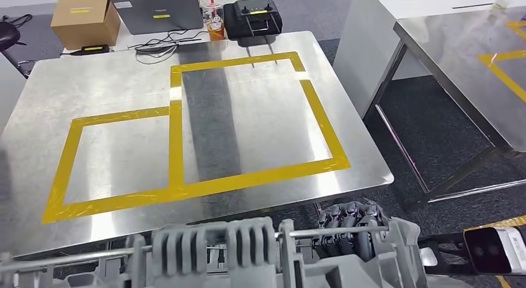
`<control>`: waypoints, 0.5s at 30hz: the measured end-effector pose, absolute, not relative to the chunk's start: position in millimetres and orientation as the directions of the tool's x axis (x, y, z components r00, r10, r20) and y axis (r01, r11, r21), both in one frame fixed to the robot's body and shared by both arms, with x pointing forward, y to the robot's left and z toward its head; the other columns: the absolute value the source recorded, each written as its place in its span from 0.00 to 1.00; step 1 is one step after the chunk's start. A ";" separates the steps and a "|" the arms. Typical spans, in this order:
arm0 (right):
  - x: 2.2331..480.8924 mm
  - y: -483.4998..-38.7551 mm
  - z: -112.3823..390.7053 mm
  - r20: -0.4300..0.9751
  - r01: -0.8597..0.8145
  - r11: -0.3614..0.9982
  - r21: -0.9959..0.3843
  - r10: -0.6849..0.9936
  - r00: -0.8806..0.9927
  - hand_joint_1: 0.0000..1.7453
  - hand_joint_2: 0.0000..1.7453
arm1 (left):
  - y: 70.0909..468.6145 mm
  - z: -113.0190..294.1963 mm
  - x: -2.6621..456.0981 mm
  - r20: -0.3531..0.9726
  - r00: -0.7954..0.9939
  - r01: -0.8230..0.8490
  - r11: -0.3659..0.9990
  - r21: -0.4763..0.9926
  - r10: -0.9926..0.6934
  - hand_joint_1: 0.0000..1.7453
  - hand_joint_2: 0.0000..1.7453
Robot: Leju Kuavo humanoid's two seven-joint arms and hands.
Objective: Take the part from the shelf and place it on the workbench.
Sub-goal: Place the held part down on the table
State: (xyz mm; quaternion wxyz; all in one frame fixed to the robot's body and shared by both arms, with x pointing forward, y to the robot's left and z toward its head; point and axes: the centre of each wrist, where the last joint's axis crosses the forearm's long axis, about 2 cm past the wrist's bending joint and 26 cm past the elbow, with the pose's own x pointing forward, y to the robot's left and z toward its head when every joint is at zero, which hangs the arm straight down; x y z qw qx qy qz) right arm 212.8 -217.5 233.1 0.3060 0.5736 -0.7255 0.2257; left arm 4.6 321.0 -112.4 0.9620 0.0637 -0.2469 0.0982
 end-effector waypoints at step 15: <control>213.7 -215.1 237.3 0.692 -0.970 0.243 0.007 -0.701 -0.171 1.00 1.00 | 327.3 -112.3 -1.0 0.480 0.862 -0.221 0.973 0.074 0.159 0.00 1.00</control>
